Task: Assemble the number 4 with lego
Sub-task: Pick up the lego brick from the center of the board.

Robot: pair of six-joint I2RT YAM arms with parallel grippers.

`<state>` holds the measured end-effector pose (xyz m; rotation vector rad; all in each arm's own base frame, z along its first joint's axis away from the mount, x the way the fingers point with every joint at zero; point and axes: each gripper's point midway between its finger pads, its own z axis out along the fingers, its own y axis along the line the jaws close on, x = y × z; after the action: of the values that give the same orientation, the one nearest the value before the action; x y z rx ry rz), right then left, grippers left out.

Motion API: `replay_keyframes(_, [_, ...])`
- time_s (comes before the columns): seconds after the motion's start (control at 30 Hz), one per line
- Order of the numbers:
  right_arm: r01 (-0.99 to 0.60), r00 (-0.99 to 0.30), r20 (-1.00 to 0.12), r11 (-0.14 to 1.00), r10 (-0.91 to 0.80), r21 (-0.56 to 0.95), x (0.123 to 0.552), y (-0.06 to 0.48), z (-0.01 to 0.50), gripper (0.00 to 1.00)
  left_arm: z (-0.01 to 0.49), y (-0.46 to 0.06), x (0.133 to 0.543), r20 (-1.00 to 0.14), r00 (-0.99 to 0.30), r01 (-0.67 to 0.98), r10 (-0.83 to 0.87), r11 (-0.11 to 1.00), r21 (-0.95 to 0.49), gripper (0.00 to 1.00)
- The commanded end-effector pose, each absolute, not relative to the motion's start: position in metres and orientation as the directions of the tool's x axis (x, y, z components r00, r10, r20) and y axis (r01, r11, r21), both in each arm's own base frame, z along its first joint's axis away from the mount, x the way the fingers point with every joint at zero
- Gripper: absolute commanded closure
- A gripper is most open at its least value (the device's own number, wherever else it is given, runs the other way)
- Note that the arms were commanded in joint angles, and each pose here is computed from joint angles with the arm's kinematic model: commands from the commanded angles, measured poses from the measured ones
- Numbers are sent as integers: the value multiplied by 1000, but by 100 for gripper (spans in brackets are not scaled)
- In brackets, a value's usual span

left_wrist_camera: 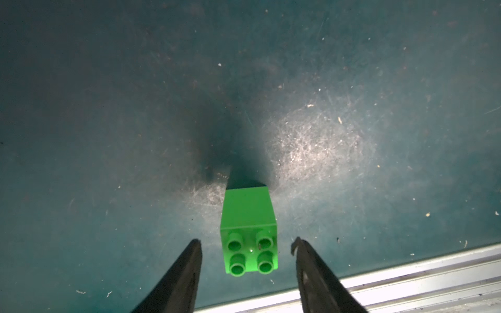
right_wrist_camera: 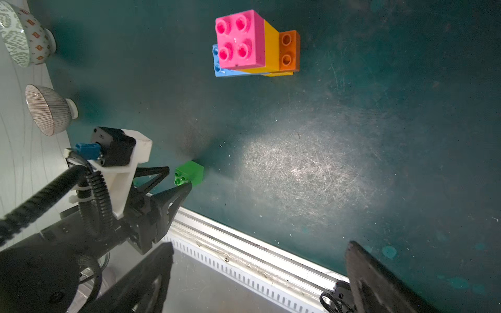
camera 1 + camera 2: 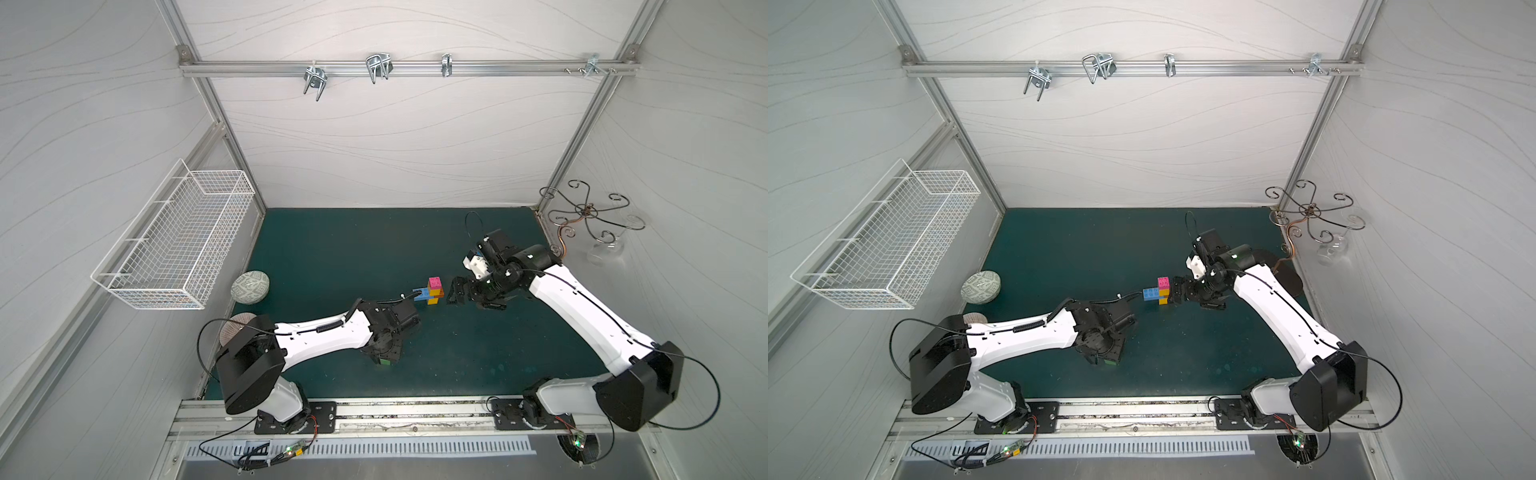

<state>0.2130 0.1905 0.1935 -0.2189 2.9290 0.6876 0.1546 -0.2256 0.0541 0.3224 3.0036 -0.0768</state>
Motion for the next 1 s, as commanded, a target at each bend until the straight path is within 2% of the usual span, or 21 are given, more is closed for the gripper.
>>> replay_keyframes(0.0, [-166,-981,-164,880,-102,445,209,186,199,1,60,-234,158,-115,-973,206,201,978,-39,45])
replay_keyframes(0.8, [-152,-982,-170,876,-82,458,216,176,200,1,49,-230,158,-61,-983,176,175,984,-9,58])
replay_keyframes(0.97, [-149,-982,-173,875,-76,461,217,174,201,1,50,-229,159,-64,-983,175,174,985,-5,64])
